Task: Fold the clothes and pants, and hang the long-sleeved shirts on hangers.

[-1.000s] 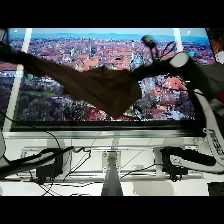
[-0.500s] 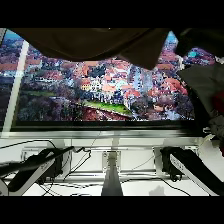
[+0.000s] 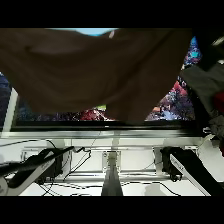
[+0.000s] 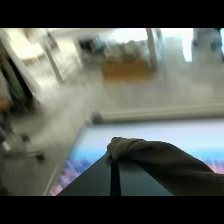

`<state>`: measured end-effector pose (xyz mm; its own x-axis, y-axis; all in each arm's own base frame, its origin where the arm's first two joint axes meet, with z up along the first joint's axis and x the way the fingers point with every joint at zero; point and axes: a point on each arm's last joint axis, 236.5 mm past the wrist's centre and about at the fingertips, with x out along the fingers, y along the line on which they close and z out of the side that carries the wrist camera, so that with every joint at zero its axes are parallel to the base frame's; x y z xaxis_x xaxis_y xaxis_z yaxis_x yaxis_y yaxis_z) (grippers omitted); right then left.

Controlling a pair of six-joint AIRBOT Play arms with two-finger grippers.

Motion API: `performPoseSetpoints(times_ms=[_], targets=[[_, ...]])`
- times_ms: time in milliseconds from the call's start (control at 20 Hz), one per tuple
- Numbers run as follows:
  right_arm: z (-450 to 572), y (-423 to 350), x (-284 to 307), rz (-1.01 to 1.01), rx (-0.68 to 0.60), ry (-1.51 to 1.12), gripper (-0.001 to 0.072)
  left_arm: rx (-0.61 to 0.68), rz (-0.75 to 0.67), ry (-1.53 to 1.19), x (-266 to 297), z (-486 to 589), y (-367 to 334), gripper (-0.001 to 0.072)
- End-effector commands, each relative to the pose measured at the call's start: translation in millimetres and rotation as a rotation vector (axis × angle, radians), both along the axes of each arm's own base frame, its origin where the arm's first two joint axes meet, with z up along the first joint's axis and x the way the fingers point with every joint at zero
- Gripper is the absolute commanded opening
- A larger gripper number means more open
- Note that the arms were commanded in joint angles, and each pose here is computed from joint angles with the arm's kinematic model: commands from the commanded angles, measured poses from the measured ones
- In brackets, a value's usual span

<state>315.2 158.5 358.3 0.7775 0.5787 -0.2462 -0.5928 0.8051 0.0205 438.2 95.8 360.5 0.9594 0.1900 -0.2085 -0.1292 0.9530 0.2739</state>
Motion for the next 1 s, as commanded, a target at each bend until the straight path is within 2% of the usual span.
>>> performPoseSetpoints(times_ms=[0,150,350,550,650,700,750,800,850,950], targets=[[-111,-18,40,-0.092,-0.115,0.285,0.0014,-0.1,-0.107,0.399,52,-145,-35,0.0017],[-228,-32,69,-0.14,-0.225,0.502,0.0014,-0.116,-0.174,0.563,100,-249,-68,0.0017],[-336,-42,115,-0.229,-0.244,0.577,0.0014,-0.11,-0.236,0.638,137,-341,-110,0.0017],[-379,-54,162,-0.319,-0.224,0.51,0.0014,-0.08,-0.267,0.464,174,-333,-135,0.0017],[-382,-73,183,-0.413,-0.156,0.477,0.0014,-0.09,-0.262,0.347,189,-308,-139,0.0028],[-381,-89,190,-0.485,-0.082,0.484,0.0015,-0.121,-0.251,0.33,190,-304,-140,0.0145],[-379,-106,194,-0.546,-0.025,0.492,0.0088,-0.169,-0.234,0.346,187,-306,-141,0.0521],[-378,-127,196,-0.607,0.026,0.511,0.039,-0.243,-0.203,0.377,182,-310,-140,0.0693],[-380,-146,194,-0.649,0.05,0.544,0.0481,-0.292,-0.178,0.427,171,-314,-139,0.0695],[-392,-182,175,-0.694,0.048,0.678,0.0481,-0.309,-0.16,0.552,140,-312,-134,0.0693]])
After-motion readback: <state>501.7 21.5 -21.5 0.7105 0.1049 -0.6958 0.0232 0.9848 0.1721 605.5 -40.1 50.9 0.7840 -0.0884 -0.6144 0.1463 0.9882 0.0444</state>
